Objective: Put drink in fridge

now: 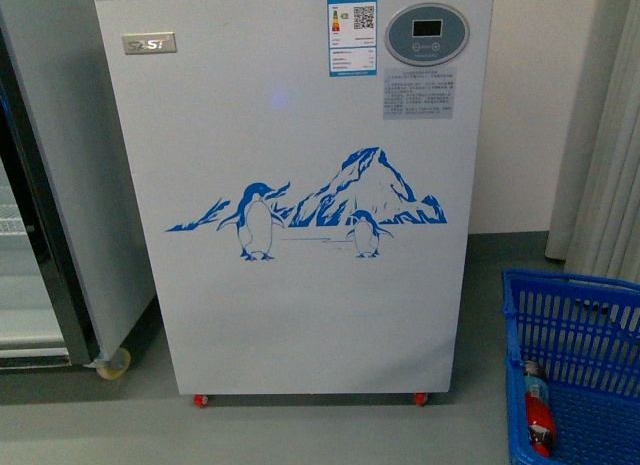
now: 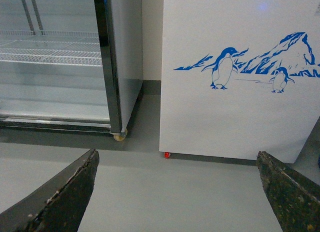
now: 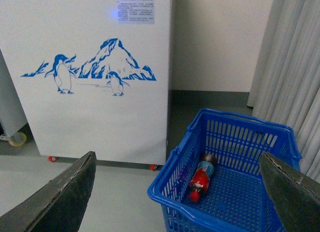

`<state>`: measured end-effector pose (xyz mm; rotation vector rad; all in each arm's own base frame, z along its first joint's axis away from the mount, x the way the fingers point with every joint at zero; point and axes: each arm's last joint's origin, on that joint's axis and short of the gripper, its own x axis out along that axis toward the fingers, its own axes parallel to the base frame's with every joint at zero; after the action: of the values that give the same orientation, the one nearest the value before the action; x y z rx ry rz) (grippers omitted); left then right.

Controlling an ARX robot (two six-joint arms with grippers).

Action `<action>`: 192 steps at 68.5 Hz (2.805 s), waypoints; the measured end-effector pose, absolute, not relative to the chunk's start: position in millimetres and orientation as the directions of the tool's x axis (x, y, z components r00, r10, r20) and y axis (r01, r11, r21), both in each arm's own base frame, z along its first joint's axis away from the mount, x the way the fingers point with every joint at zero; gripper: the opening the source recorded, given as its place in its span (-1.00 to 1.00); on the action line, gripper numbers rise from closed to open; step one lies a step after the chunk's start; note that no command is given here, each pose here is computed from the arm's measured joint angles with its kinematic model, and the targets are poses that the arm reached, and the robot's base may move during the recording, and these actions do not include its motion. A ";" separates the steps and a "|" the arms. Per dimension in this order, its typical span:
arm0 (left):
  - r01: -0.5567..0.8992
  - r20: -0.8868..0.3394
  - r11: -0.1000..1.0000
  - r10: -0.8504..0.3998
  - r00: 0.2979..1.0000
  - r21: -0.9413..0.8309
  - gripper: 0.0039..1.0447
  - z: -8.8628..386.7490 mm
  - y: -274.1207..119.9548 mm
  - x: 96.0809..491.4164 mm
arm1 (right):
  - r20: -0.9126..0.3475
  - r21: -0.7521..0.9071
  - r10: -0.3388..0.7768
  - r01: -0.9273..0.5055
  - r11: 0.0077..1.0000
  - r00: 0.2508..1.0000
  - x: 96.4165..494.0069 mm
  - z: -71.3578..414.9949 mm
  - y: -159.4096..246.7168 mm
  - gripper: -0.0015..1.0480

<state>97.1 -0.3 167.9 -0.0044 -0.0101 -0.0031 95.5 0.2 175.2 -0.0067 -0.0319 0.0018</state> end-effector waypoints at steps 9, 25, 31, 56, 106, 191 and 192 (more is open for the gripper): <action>0.003 0.010 1.000 -0.003 1.000 -0.004 0.85 167.7 -0.3 97.1 | 0.032 -0.007 0.002 -0.002 1.000 0.999 95.5 175.2 0.2 0.86; 0.003 0.010 1.000 -0.003 1.000 -0.004 0.85 167.7 -0.3 97.1 | 0.032 -0.007 0.002 -0.002 1.000 0.999 95.5 175.2 0.2 0.86; 0.003 0.010 1.000 -0.003 1.000 -0.004 0.85 167.7 -0.3 97.1 | 0.032 -0.007 0.002 -0.002 1.000 0.999 95.5 175.2 0.2 0.86; 0.003 0.010 1.000 -0.003 1.000 -0.004 0.85 167.7 -0.3 97.1 | 0.032 -0.007 0.002 -0.002 1.000 0.999 95.5 175.2 0.2 0.86; 0.003 0.010 1.000 -0.003 1.000 -0.004 0.85 167.9 -0.3 97.1 | 0.032 -0.007 0.002 -0.002 1.000 0.999 95.5 175.3 0.2 0.86; 0.003 0.010 1.000 -0.003 1.000 -0.004 0.85 167.9 -0.3 97.1 | -0.642 0.159 -0.297 0.501 0.851 0.707 179.7 141.1 -100.5 0.86; 0.003 0.010 1.000 -0.003 1.000 -0.004 0.85 167.7 -0.3 97.1 | -0.651 0.160 -0.289 0.499 0.852 0.702 183.1 136.4 -104.8 0.86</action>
<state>97.1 -0.3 167.7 -0.0044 -0.0097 -0.0031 183.1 -104.8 136.4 0.3390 0.6585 -0.4481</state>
